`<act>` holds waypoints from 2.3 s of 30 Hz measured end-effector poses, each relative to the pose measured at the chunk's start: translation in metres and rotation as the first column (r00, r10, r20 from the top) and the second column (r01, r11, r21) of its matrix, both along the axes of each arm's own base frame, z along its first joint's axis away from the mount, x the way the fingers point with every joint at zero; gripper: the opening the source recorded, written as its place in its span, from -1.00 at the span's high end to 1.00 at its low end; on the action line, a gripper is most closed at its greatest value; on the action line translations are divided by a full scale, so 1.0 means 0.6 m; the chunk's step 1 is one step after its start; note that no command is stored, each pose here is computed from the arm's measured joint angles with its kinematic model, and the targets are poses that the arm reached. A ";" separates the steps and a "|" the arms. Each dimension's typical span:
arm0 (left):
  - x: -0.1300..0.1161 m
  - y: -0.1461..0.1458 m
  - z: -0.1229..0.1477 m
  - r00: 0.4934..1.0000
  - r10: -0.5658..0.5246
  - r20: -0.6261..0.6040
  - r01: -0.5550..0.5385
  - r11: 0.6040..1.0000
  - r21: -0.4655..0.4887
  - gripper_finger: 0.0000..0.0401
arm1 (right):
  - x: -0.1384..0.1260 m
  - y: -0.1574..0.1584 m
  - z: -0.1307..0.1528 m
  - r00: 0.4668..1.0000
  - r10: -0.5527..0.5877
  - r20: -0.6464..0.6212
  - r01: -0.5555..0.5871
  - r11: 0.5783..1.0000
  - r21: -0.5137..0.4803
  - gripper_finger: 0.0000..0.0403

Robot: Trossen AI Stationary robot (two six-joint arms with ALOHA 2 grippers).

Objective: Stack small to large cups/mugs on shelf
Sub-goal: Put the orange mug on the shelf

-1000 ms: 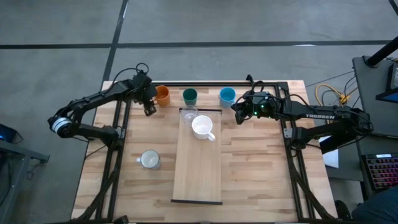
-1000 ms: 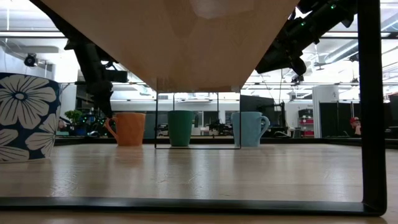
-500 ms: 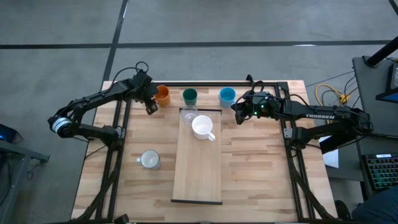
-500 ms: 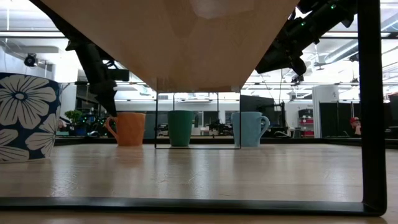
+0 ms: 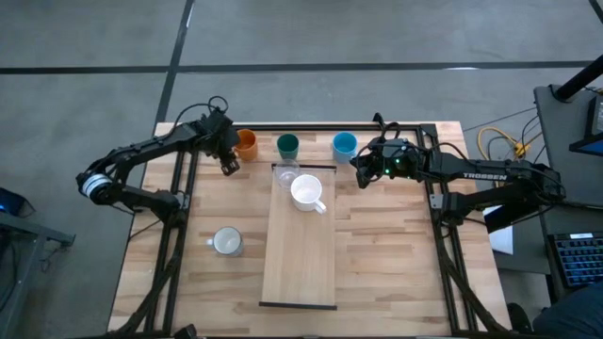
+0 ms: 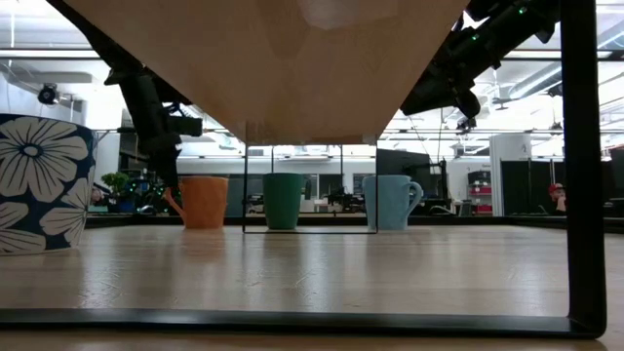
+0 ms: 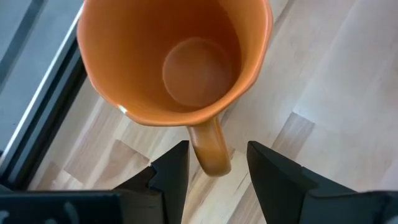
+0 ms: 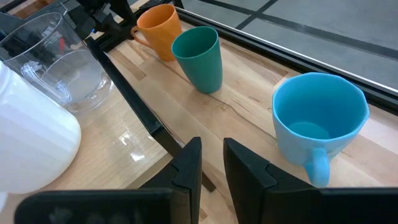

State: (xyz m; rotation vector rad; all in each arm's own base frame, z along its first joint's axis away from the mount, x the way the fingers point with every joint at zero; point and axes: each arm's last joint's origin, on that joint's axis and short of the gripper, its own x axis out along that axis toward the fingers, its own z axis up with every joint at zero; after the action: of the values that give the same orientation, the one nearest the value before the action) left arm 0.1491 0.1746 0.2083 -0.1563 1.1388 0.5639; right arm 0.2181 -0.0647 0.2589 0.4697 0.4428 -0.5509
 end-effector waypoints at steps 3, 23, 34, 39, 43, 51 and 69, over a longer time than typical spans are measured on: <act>0.001 0.001 0.000 1.000 0.000 0.003 0.000 1.000 0.003 0.26 | 0.000 0.000 0.000 1.000 0.000 0.000 0.000 1.000 0.000 0.70; 0.002 0.002 0.000 1.000 0.002 0.003 -0.002 1.000 0.009 0.51 | 0.000 0.000 0.000 1.000 0.001 0.000 -0.001 1.000 0.001 0.70; 0.001 0.002 0.001 1.000 0.002 0.004 -0.002 1.000 0.005 0.82 | 0.000 0.000 0.000 1.000 0.000 0.001 0.000 1.000 0.000 0.70; 0.001 0.002 0.000 1.000 0.003 0.001 -0.003 1.000 0.005 0.84 | 0.000 0.000 0.000 1.000 0.001 0.001 -0.001 1.000 0.000 0.70; 0.000 0.001 0.002 1.000 0.021 0.008 -0.021 1.000 0.001 0.84 | 0.000 0.000 0.000 1.000 0.000 0.001 0.000 1.000 0.000 0.70; -0.007 -0.004 0.046 0.998 0.044 0.037 -0.047 0.995 0.092 0.85 | 0.000 0.000 0.000 1.000 0.001 0.001 -0.001 1.000 0.001 0.70; -0.055 -0.058 0.148 0.983 0.119 0.138 -0.141 0.976 0.167 0.86 | 0.000 0.000 0.000 1.000 0.002 -0.002 -0.002 1.000 0.002 0.70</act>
State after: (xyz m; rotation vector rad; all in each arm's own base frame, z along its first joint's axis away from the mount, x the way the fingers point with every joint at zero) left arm 0.1161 0.1397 0.2972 -0.1127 0.9541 0.7585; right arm 0.2180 -0.0646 0.2587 0.4705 0.4454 -0.5495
